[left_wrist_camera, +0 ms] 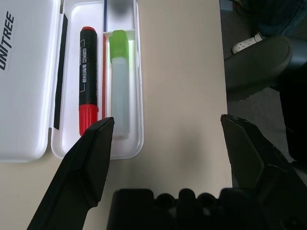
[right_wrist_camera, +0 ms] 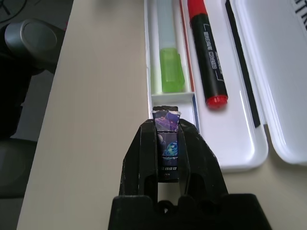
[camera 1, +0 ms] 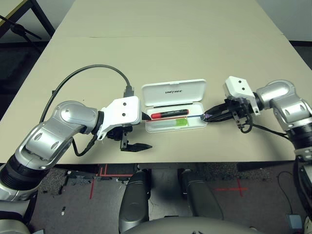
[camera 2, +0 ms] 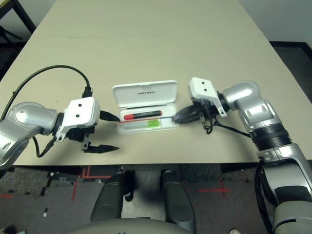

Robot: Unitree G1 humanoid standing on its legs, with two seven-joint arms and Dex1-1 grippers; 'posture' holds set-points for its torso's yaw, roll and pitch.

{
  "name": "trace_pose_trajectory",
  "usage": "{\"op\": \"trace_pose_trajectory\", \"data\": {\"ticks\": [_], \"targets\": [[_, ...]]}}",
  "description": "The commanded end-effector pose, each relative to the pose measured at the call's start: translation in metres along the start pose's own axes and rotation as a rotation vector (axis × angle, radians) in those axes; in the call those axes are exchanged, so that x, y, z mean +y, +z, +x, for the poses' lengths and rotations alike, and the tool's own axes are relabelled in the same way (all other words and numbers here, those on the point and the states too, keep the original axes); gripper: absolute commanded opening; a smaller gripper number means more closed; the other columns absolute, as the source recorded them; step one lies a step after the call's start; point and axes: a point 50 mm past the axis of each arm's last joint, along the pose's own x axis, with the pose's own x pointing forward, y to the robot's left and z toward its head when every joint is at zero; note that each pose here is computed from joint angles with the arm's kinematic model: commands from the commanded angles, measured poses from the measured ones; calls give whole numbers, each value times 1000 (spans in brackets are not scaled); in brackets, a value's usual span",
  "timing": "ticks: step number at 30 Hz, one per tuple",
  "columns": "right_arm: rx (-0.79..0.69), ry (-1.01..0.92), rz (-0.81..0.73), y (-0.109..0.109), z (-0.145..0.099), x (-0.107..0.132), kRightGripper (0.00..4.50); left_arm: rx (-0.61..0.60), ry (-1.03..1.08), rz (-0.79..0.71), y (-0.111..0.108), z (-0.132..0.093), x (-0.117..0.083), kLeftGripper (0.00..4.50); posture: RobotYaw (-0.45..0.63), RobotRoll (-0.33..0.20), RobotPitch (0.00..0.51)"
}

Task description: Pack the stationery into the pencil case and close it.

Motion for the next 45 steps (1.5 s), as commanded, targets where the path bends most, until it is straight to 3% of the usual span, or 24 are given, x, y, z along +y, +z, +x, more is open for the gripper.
{"op": "trace_pose_trajectory", "data": {"ticks": [1,16,26,28,39,45], "targets": [[19,4,-26,-3,7,-2,296,5,-9,10,2,1,-4,4500,99,0,201],[-16,-16,-70,-1,19,-8,347,7,-6,12,3,2,-2,4500,101,0,198],[-111,-13,18,15,3,-4,3966,9,-8,12,2,2,-2,4500,91,0,202],[-138,-14,73,19,-6,-1,4458,9,-9,10,1,2,-2,4500,89,0,201],[-164,-181,347,21,-85,18,4458,14,-11,1,-3,1,-1,4500,58,0,193],[-149,-258,421,11,-107,27,4458,14,-18,1,-4,1,1,4500,34,0,190]]}}
